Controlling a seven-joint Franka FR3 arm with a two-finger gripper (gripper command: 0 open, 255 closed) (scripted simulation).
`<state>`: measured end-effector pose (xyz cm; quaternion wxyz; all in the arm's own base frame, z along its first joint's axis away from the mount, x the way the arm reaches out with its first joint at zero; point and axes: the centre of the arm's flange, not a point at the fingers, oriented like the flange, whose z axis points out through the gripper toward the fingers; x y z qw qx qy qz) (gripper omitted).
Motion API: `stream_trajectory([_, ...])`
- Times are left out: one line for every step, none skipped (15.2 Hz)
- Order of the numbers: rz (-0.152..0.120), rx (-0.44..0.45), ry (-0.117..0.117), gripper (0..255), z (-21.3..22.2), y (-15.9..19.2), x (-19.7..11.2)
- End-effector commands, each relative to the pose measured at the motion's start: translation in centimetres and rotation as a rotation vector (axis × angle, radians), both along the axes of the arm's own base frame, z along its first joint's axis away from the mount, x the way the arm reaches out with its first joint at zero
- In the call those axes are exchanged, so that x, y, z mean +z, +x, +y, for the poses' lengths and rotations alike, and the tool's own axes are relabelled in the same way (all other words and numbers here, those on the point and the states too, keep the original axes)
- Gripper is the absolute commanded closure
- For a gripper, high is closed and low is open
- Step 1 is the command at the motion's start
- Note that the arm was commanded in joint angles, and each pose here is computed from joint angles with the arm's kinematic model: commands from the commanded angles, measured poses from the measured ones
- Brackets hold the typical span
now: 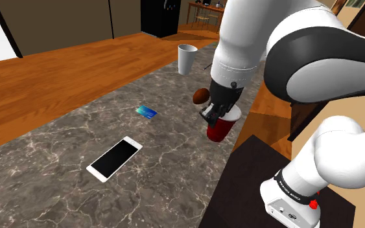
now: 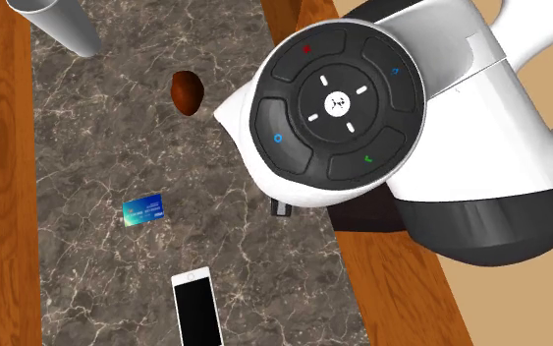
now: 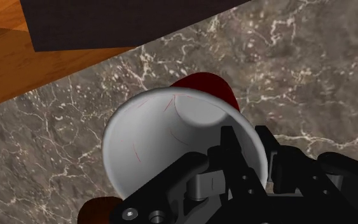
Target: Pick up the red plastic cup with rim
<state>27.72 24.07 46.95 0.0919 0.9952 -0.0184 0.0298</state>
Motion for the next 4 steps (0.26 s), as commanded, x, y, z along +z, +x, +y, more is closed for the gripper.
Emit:
stream_trajectory([0.000, 0.000, 0.000, 255, 0.06, -0.06, 1.08])
stream_trajectory([0.000, 0.000, 0.000, 255, 0.06, -0.06, 1.60])
stream_trajectory([0.000, 0.000, 0.000, 255, 0.06, -0.06, 1.68])
stream_trajectory([0.000, 0.000, 0.000, 255, 0.06, -0.06, 1.68])
